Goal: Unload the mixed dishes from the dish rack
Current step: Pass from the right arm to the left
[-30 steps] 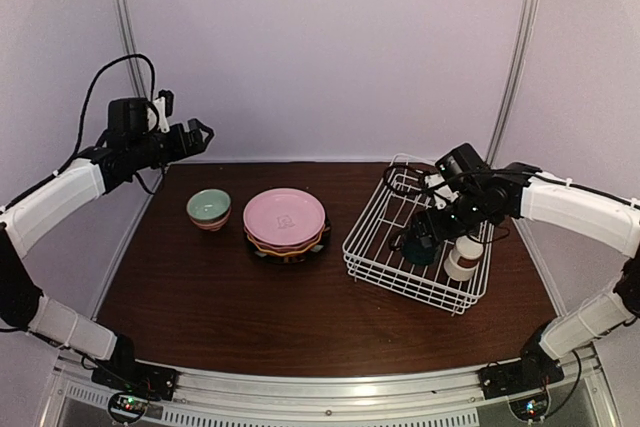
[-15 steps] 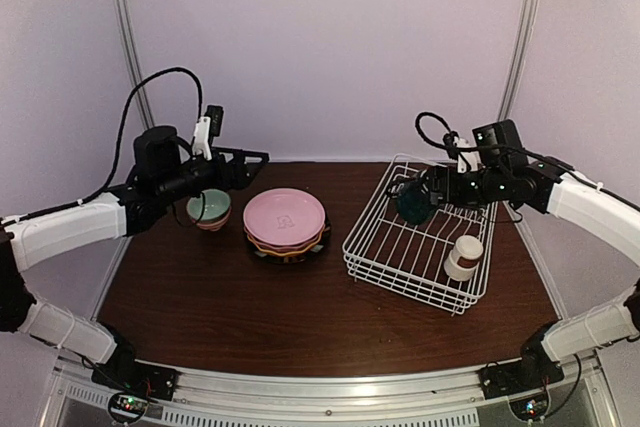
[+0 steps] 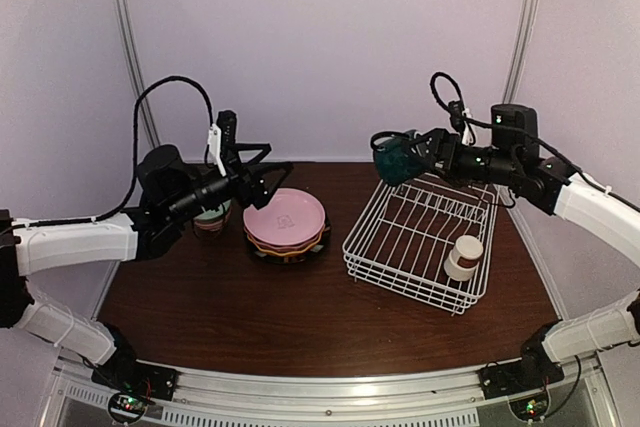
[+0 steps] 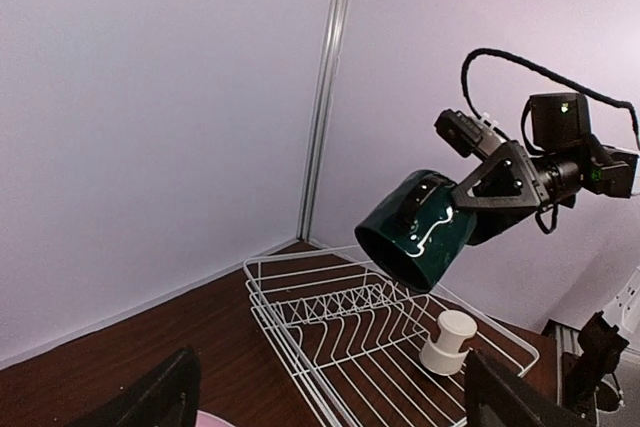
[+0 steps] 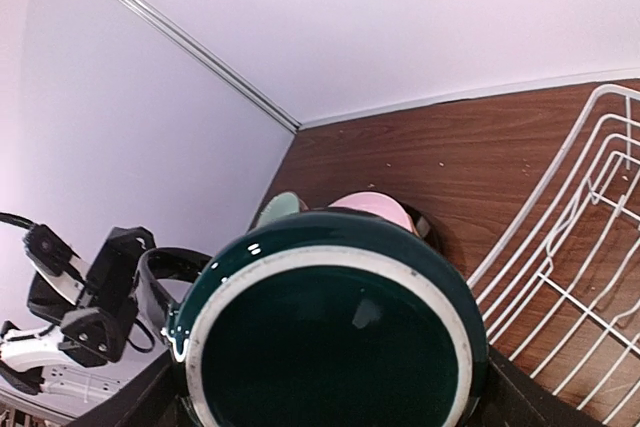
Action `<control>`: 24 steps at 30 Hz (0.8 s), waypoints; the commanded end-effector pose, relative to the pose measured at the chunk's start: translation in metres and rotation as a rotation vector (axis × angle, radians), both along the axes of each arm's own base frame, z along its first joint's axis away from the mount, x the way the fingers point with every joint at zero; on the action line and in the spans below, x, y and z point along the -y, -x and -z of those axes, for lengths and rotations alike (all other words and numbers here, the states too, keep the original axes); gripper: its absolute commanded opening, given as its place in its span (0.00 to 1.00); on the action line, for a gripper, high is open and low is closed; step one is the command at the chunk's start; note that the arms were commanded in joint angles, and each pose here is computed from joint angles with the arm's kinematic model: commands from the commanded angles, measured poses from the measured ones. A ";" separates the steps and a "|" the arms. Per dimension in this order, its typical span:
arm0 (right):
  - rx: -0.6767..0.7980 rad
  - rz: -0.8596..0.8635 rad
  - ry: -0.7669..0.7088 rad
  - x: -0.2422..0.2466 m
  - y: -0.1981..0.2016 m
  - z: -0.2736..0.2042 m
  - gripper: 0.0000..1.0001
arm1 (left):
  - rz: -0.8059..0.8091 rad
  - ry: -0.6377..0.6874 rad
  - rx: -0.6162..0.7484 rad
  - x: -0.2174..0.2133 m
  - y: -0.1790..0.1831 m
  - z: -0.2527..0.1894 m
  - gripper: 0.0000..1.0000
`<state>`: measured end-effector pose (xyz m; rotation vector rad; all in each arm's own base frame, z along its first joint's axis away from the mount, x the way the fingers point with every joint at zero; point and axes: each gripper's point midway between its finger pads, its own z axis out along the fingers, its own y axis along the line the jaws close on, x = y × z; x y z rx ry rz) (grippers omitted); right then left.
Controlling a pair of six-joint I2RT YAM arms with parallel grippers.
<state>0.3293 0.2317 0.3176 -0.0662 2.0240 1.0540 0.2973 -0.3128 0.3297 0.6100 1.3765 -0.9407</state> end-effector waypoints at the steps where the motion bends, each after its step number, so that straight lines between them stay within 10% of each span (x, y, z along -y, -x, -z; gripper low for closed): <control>1: 0.156 -0.090 -0.230 -0.018 0.004 -0.069 0.48 | 0.049 0.017 0.162 0.019 0.015 -0.023 0.91; 24: 0.172 -0.342 -0.415 -0.075 0.042 -0.096 0.46 | 0.314 -0.014 0.367 0.119 0.062 -0.046 0.65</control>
